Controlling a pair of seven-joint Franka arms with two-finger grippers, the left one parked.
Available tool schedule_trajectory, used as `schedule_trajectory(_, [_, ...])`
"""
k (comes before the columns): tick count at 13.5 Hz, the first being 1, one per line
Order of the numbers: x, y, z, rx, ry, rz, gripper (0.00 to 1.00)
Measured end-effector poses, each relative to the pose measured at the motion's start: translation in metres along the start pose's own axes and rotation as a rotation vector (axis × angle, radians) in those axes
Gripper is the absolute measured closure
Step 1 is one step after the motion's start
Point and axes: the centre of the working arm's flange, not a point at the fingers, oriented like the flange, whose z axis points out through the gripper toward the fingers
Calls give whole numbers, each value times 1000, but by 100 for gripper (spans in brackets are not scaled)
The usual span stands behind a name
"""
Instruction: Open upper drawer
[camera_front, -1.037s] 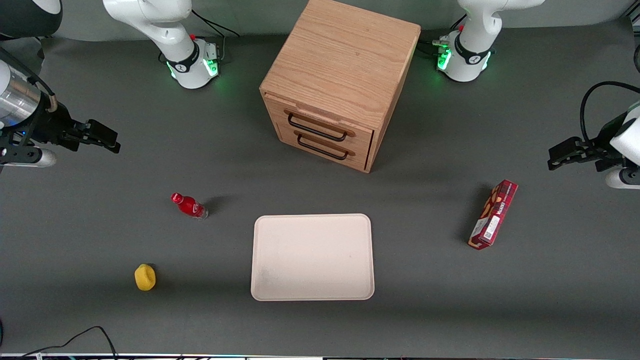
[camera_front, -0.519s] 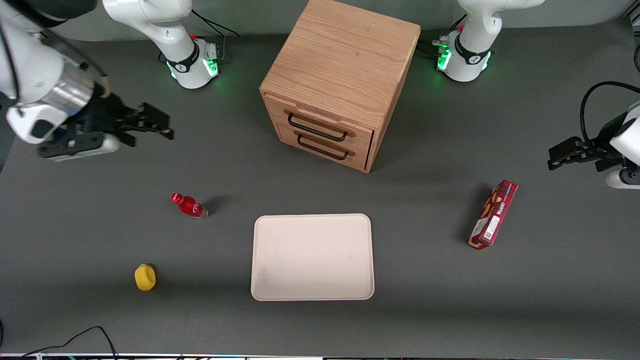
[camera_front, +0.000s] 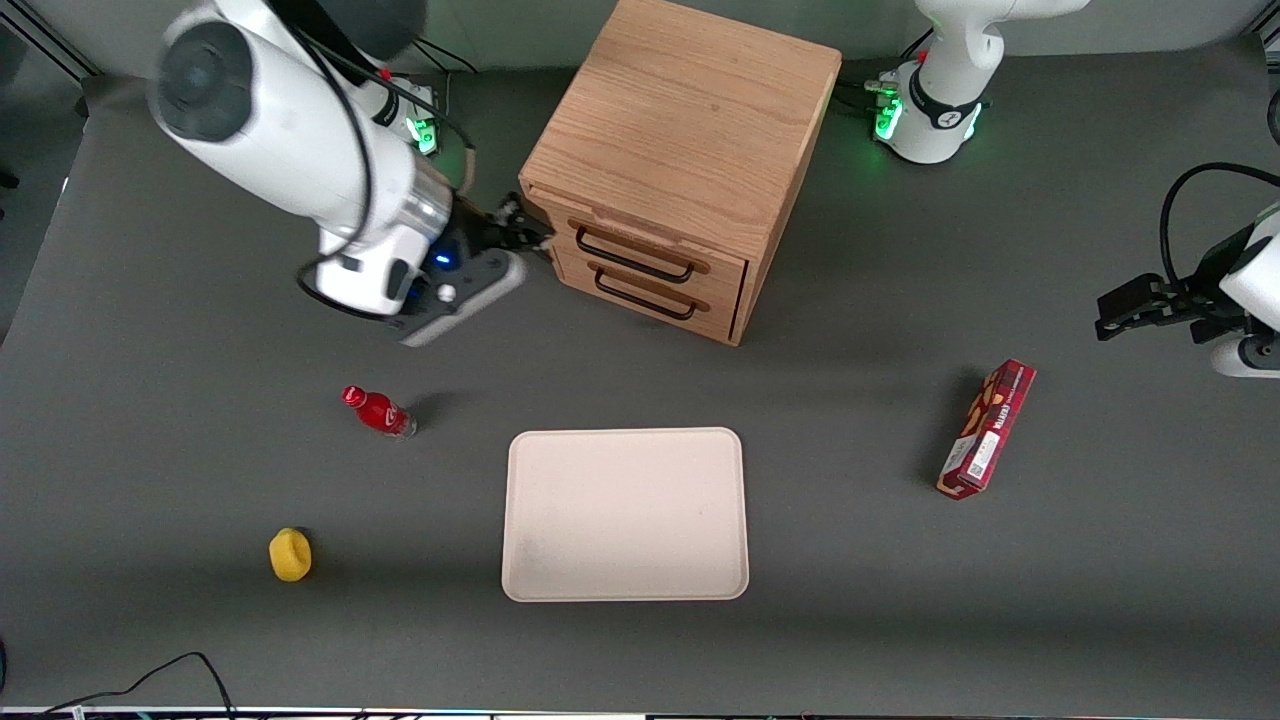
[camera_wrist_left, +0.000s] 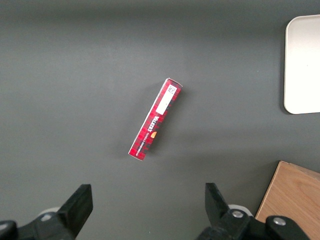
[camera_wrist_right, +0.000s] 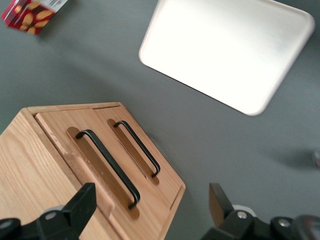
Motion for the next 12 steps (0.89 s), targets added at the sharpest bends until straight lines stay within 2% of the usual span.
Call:
schedule_trajectory(5, [20,-18,50,28,-38,-267,0])
schedule_trajectory(9, [19,-44,76,38,-74,-321,0])
schedule_trajectory(12, [24,-46,109,37,-83,-334,0])
